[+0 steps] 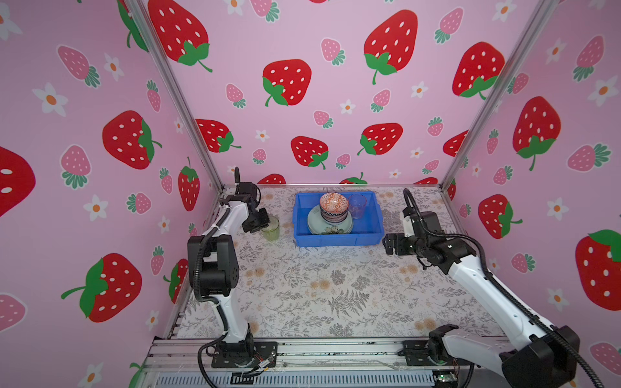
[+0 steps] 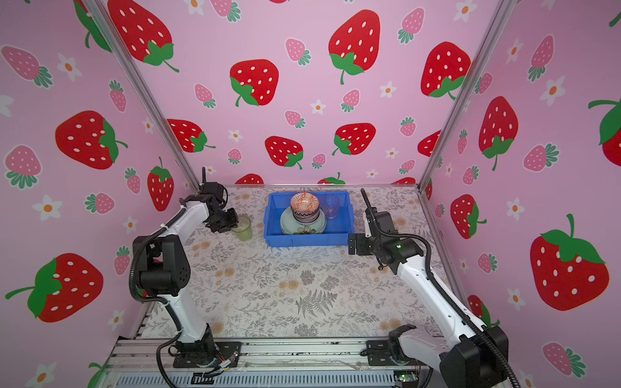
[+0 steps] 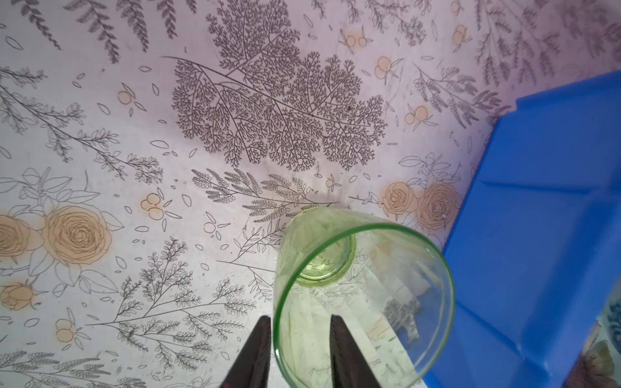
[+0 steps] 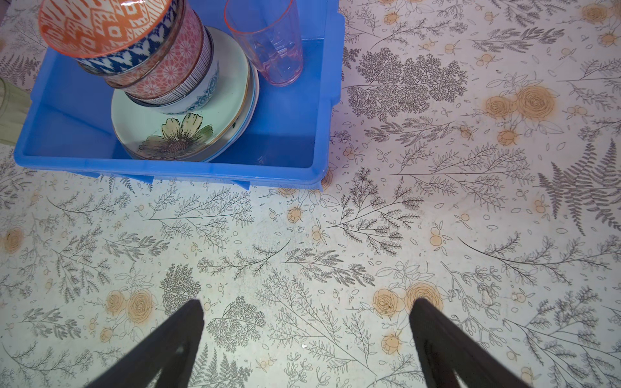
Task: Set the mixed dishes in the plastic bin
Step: 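Lower the left gripper around the green glass cup while the right withdraws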
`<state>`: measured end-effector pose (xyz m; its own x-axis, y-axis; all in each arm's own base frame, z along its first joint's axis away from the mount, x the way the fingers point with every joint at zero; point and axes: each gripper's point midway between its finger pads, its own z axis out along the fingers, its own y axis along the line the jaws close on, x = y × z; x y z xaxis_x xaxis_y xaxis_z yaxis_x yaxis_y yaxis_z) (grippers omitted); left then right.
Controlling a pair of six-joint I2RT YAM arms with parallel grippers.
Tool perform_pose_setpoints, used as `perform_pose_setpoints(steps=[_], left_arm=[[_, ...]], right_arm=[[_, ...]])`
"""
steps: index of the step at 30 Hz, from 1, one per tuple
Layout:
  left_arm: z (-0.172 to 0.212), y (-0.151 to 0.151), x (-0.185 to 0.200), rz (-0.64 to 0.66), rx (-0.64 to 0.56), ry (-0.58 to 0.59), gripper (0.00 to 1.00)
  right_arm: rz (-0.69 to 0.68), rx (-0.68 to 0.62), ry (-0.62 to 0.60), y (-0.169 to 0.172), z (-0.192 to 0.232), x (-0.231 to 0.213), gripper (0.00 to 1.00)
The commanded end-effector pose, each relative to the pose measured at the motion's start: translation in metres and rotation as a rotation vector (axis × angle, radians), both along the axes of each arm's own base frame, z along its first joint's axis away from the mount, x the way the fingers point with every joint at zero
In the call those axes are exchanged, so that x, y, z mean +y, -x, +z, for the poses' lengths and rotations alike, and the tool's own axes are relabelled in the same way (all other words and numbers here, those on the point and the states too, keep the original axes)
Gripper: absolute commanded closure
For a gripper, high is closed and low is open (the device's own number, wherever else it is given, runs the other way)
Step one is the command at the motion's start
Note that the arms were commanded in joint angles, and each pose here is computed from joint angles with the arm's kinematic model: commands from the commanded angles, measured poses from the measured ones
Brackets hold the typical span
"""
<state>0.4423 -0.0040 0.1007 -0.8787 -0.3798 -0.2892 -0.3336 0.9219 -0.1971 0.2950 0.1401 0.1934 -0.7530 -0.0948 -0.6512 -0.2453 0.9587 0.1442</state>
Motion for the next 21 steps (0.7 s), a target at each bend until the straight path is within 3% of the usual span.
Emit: perform_pose_setpoints(steps=[1, 11, 21], left_arm=[[0.005, -0.005, 0.001, -0.009, -0.015, -0.023, 0.72], [0.014, -0.008, 0.001, -0.018, -0.024, -0.028, 0.87], [0.011, -0.007, 0.001, -0.036, 0.002, -0.044, 0.93]], right_arm=[[0.013, 0.009, -0.004, 0.004, -0.002, -0.001, 0.01], [0.006, 0.001, -0.021, 0.000, 0.006, -0.004, 0.01], [0.001, 0.000, -0.041, -0.011, 0.006, 0.001, 0.01]])
